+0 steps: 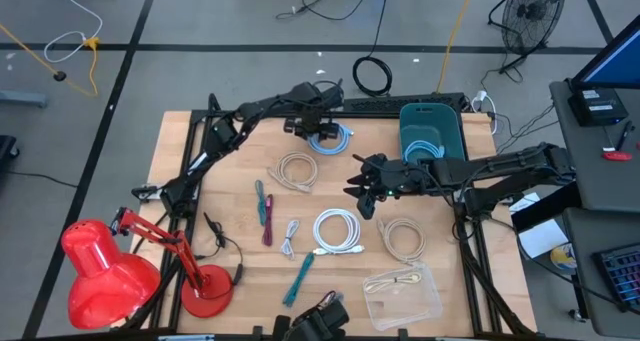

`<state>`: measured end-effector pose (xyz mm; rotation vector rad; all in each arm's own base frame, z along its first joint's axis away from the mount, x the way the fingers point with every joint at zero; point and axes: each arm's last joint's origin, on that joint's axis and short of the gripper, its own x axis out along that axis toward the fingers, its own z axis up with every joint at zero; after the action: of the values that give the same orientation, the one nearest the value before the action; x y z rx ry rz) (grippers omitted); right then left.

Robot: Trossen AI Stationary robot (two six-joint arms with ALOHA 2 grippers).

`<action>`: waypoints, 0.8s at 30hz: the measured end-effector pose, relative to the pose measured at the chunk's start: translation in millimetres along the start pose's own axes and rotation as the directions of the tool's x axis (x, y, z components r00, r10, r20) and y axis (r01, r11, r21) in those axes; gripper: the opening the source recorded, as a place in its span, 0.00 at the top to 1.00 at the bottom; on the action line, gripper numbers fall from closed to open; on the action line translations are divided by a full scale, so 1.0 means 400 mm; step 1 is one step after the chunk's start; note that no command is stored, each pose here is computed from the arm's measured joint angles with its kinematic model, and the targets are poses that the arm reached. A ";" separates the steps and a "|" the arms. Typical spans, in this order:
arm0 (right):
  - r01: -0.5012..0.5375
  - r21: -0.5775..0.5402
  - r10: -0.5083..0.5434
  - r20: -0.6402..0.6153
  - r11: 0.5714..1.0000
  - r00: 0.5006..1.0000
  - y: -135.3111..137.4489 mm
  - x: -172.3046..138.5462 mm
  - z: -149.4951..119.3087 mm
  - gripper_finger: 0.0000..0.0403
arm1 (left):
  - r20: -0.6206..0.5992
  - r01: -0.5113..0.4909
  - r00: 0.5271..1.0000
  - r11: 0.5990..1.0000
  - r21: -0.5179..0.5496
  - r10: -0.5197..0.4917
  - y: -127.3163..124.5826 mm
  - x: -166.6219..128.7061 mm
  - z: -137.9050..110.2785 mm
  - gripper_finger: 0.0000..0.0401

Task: Pick & Place USB Port
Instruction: Put the blue hdmi cable into the blue bin

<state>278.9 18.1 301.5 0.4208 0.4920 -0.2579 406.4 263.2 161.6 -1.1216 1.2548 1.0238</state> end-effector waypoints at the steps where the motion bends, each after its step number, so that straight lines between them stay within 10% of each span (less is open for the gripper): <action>1: 0.000 0.000 0.000 0.000 1.000 1.000 0.000 0.000 0.000 0.68 | 0.000 0.000 1.000 1.000 0.000 0.000 0.000 0.000 0.000 0.48; 10: -0.001 0.000 0.001 0.003 1.000 1.000 0.000 0.000 0.001 0.68 | -0.006 0.010 1.000 1.000 0.004 -0.010 -0.001 0.000 0.000 0.49; 24: -0.006 -0.003 0.006 0.000 1.000 1.000 0.001 0.000 0.001 0.68 | -0.023 0.082 0.996 0.996 0.033 -0.082 -0.015 0.000 0.000 0.85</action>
<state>279.0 18.3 301.8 0.4194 0.4912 -0.2517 412.2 262.1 162.1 -1.1512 1.2286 0.9280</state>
